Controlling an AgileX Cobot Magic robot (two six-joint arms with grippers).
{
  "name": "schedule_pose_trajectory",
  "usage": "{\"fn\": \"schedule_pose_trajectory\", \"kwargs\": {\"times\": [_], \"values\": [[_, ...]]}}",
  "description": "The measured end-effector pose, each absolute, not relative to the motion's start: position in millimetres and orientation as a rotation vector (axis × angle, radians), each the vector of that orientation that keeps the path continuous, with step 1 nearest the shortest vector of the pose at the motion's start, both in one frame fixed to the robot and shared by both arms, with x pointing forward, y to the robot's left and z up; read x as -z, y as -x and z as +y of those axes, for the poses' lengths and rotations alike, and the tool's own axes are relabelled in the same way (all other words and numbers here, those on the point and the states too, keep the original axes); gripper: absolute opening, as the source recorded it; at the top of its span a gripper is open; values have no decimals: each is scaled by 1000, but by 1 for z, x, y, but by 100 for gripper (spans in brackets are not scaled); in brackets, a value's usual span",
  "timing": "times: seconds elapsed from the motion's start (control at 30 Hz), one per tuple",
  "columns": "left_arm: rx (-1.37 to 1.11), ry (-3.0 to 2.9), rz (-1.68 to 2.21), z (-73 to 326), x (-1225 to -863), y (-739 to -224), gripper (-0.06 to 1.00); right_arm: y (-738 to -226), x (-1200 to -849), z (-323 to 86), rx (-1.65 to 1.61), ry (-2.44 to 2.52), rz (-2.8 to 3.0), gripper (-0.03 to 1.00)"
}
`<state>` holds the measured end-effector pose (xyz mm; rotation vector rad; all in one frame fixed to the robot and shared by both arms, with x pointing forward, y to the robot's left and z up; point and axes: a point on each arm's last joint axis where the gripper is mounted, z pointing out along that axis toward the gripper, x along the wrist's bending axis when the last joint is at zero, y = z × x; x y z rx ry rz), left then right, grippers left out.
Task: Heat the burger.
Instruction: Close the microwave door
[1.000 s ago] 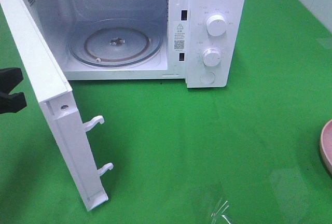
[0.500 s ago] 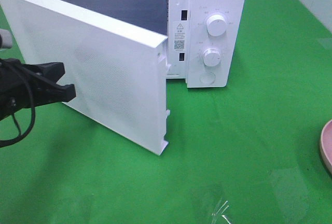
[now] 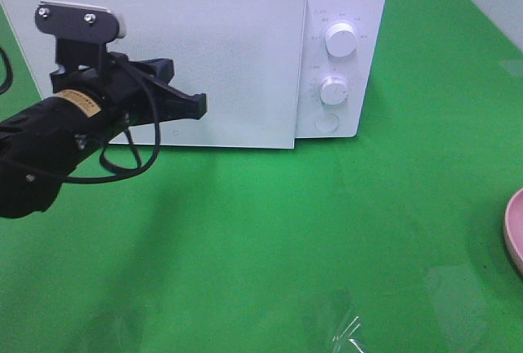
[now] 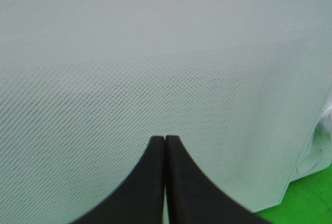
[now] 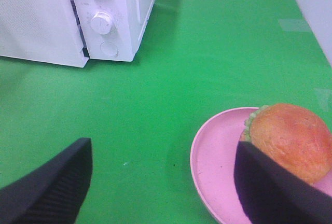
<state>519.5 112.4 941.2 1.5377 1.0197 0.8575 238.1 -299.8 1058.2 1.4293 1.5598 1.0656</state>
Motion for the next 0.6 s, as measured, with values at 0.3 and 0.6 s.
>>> {"fn": "schedule_pose_trajectory", "kwargs": {"times": [0.3, 0.6], "values": [[-815, -1512, 997, 71, -949, -554, 0, -238, -1058, -300, -1066, -1429, 1560, 76], [-745, -1593, 954, 36, -940, -573, 0, -238, -1058, -300, -1066, -1429, 1560, 76]]}}
